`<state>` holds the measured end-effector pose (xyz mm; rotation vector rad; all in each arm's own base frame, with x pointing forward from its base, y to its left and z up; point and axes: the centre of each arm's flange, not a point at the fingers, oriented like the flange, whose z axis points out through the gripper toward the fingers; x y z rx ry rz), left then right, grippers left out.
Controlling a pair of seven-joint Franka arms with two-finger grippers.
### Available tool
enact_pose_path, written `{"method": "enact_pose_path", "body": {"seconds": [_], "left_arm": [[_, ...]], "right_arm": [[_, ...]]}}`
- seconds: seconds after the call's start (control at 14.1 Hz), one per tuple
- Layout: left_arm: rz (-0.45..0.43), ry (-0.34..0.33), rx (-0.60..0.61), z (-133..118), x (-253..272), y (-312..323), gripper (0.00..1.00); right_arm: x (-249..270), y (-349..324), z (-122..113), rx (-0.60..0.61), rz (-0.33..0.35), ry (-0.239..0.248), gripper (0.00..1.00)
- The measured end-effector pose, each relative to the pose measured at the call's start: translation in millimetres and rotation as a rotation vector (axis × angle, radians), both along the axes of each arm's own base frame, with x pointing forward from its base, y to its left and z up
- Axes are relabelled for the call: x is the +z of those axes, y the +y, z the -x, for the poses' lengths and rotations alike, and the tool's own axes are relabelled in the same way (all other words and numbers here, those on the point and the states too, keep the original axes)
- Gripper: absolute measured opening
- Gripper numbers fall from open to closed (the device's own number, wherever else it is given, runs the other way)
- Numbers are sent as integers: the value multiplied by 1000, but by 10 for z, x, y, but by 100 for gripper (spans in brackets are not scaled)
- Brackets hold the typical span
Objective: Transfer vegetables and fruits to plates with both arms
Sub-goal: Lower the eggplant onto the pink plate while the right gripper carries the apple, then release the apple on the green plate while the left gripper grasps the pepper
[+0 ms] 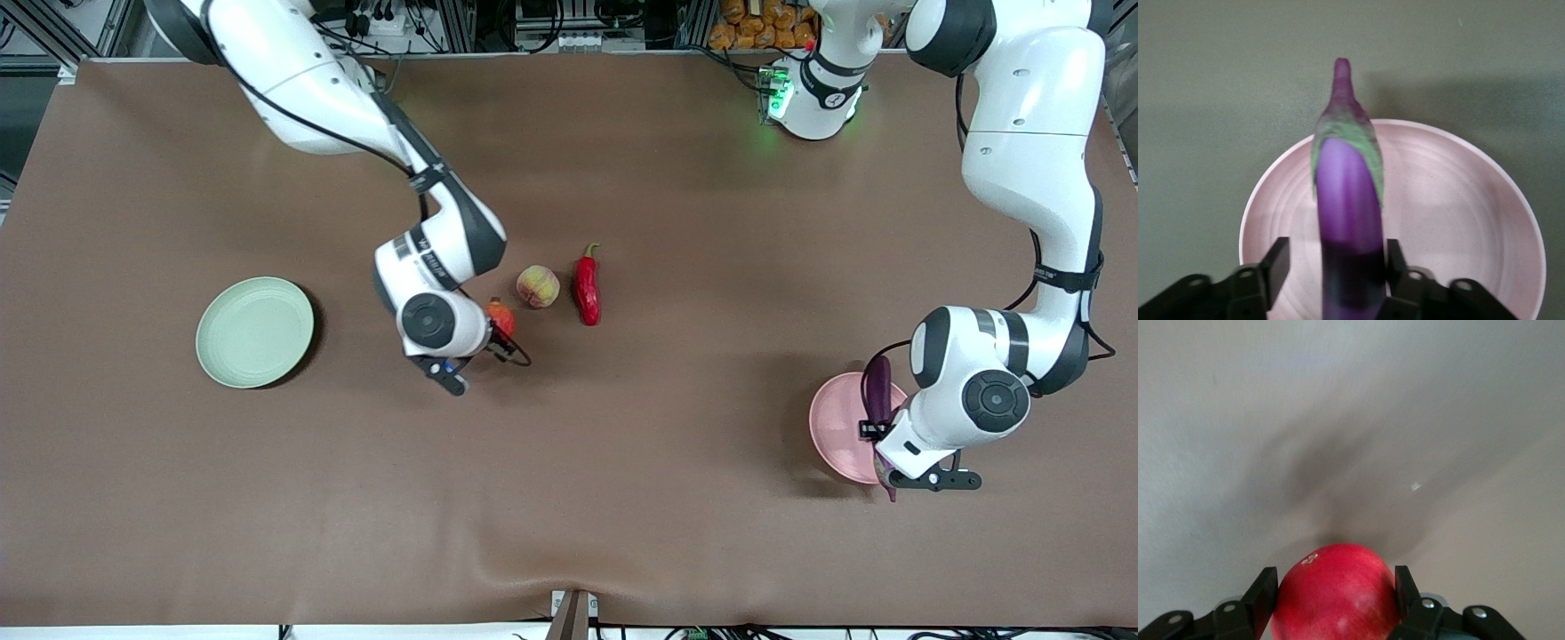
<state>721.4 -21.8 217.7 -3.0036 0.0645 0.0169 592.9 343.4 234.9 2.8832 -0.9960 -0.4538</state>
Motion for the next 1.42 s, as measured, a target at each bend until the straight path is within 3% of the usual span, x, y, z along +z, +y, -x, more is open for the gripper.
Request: {"method": "enact_pose_path", "body": {"seconds": [0.21,0.57,0.85,1.21,1.42], "left_arm": [[1,-12,0,-20,27,2,99],[9,-80,-8,-123,458,-82,100],[32,-58,23,-4,986,-554,100],[51,10,74,428,1095,-1956,100],[42,58,85,931,1087,-2973,100]], "right_arm": [[562,-762,-382,64,-37,39,76],[1090,-2265,-682,201,-136,31,76],[799,-2908,-676,318,-78,37,76],[346,-3446,-556,449,-86,35,76],[102,-3835,-449,516,-96,16,76]]}}
